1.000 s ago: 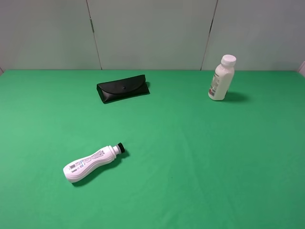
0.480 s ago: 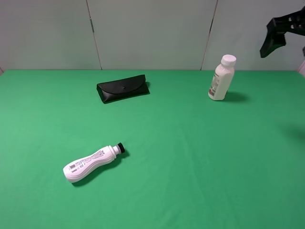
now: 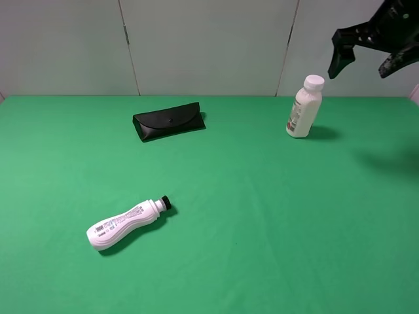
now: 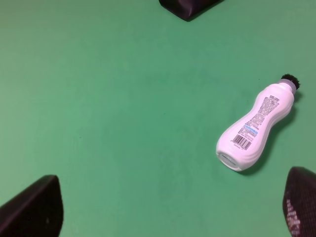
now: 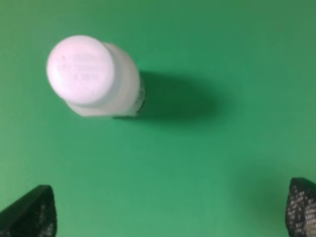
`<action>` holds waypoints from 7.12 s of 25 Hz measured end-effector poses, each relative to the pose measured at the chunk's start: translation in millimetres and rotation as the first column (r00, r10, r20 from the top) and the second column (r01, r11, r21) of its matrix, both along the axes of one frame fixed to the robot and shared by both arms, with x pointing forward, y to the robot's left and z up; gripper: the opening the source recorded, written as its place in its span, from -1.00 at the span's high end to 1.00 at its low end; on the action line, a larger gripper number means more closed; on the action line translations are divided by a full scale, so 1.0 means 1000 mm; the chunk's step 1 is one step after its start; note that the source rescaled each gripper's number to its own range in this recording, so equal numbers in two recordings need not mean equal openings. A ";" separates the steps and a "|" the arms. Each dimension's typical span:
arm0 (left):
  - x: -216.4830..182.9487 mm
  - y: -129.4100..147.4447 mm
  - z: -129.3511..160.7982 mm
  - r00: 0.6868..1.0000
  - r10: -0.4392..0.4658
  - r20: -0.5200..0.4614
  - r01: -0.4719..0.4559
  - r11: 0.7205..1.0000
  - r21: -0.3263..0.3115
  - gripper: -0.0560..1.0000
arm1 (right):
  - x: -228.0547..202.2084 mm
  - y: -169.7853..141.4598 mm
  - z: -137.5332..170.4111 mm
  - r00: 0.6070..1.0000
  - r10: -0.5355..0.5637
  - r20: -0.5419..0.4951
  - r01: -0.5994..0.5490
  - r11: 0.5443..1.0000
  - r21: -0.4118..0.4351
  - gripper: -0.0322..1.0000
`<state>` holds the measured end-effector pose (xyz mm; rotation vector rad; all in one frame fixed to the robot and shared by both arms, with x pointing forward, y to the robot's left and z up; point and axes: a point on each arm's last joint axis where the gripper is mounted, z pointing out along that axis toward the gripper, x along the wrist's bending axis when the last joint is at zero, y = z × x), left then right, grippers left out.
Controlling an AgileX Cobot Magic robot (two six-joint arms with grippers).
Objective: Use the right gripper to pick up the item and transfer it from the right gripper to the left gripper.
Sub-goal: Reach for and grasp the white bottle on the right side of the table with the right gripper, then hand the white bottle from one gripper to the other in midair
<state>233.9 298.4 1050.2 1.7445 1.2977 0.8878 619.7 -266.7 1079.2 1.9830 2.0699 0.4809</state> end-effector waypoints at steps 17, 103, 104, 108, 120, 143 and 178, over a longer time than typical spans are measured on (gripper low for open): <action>0.000 0.000 0.000 1.000 0.000 0.000 0.000 1.000 0.000 -0.55 | 0.053 0.020 -0.023 1.000 0.014 -0.001 -0.014 0.999 0.031 -1.00; 0.000 0.000 0.000 1.000 0.000 0.000 0.000 1.000 0.000 -0.55 | 0.077 0.032 -0.103 0.990 0.027 -0.140 -0.025 1.000 0.019 0.86; 0.000 0.000 0.000 1.000 0.000 0.000 0.000 1.000 0.000 -0.55 | 0.077 0.032 -0.103 0.990 0.027 -0.140 -0.025 1.000 0.019 0.86; 0.000 0.000 0.000 1.000 0.000 0.000 0.000 1.000 0.000 -0.55 | 0.077 0.032 -0.101 0.990 0.027 -0.138 -0.025 0.999 0.020 0.86; 0.000 0.000 0.000 1.000 0.000 0.000 0.000 1.000 0.000 -0.55 | 0.053 0.035 -0.025 0.997 0.069 -0.025 -0.067 0.994 0.083 0.86; 0.000 0.000 0.000 1.000 0.000 0.000 0.000 1.000 0.000 -0.55 | -0.146 0.016 0.040 0.949 0.051 0.312 -0.111 0.978 0.177 0.86; 0.000 0.000 0.000 1.000 0.000 0.000 0.000 1.000 0.000 -0.55 | -0.098 0.056 0.004 0.912 0.205 0.356 -0.363 0.808 0.464 0.86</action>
